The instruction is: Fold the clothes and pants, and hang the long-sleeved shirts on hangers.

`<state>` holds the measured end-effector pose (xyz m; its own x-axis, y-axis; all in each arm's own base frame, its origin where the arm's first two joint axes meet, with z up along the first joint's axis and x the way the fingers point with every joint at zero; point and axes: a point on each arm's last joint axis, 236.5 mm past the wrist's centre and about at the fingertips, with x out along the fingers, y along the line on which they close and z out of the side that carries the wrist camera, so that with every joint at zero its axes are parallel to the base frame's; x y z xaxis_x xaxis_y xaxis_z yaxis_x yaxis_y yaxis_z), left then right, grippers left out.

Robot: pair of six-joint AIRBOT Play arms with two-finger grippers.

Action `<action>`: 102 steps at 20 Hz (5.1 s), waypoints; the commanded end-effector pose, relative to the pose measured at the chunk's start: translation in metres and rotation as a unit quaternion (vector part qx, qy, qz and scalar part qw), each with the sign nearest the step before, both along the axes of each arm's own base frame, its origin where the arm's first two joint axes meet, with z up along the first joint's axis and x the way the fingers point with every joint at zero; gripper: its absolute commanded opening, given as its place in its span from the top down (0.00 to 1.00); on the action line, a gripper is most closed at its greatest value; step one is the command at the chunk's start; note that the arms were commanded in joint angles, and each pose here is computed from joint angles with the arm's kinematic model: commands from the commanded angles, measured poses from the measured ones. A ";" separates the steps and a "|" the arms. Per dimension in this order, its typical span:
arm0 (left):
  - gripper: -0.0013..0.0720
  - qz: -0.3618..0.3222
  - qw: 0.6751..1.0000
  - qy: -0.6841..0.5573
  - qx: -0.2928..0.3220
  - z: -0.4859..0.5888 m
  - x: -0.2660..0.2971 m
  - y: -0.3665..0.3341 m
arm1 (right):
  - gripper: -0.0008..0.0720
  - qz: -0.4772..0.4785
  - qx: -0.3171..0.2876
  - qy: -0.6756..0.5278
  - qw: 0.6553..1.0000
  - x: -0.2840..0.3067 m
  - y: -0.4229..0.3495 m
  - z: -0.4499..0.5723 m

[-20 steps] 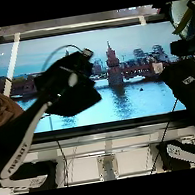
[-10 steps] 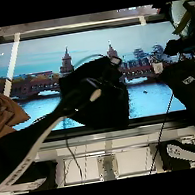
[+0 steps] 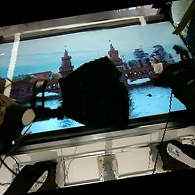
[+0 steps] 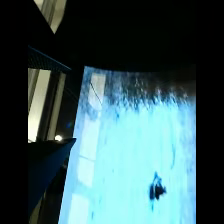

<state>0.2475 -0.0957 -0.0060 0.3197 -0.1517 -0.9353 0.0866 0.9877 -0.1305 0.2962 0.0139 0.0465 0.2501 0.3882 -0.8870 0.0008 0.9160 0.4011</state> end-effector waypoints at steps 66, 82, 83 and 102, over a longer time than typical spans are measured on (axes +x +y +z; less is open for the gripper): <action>0.93 0.009 0.995 -0.080 -0.051 0.036 0.214 -0.010 | 0.98 0.047 0.166 -0.190 0.967 0.222 0.204 0.023; 0.03 0.095 0.966 -0.206 -0.120 0.063 0.287 -0.008 | 0.34 0.008 0.161 -0.179 0.971 0.301 0.186 -0.035; 0.03 0.094 0.962 -0.226 -0.120 0.084 0.285 -0.005 | 0.34 0.033 0.147 -0.169 0.974 0.294 0.178 -0.033; 0.03 0.006 0.942 -0.328 -0.066 0.200 0.238 0.006 | 0.13 0.009 0.178 0.032 0.984 0.257 0.130 -0.147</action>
